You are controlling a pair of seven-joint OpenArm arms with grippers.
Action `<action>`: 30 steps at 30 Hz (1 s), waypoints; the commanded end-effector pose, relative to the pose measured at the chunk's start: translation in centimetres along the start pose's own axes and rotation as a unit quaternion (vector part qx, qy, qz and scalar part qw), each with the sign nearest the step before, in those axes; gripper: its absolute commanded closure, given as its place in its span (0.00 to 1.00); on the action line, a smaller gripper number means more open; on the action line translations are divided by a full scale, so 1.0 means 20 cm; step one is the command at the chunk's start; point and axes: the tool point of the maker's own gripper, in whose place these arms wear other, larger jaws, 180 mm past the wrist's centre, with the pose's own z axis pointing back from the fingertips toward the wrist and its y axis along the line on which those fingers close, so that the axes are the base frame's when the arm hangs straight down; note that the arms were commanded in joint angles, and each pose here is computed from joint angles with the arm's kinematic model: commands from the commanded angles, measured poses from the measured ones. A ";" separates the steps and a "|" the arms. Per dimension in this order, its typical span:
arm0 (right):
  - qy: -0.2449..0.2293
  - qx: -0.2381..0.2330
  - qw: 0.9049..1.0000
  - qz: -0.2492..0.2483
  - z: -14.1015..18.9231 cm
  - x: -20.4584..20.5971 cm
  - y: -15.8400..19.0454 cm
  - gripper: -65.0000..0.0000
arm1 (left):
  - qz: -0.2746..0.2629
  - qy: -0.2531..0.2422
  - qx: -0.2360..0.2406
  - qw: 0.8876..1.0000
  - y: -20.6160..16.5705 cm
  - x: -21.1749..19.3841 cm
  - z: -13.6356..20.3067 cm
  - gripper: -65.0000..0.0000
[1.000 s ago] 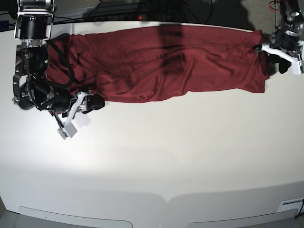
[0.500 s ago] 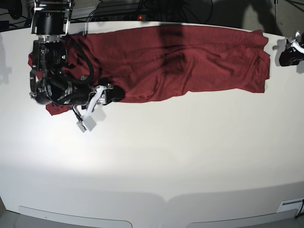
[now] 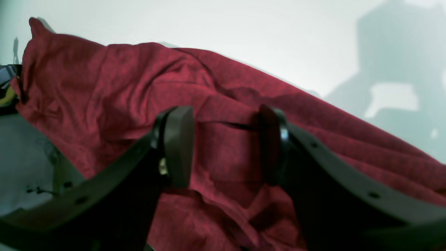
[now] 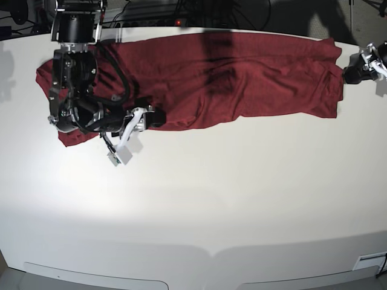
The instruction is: Fold the T-shirt properly
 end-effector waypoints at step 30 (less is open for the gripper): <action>-0.028 -0.008 0.999 0.016 0.03 0.10 -0.01 0.54 | 0.023 -0.026 -0.097 0.995 -0.18 0.13 0.04 0.62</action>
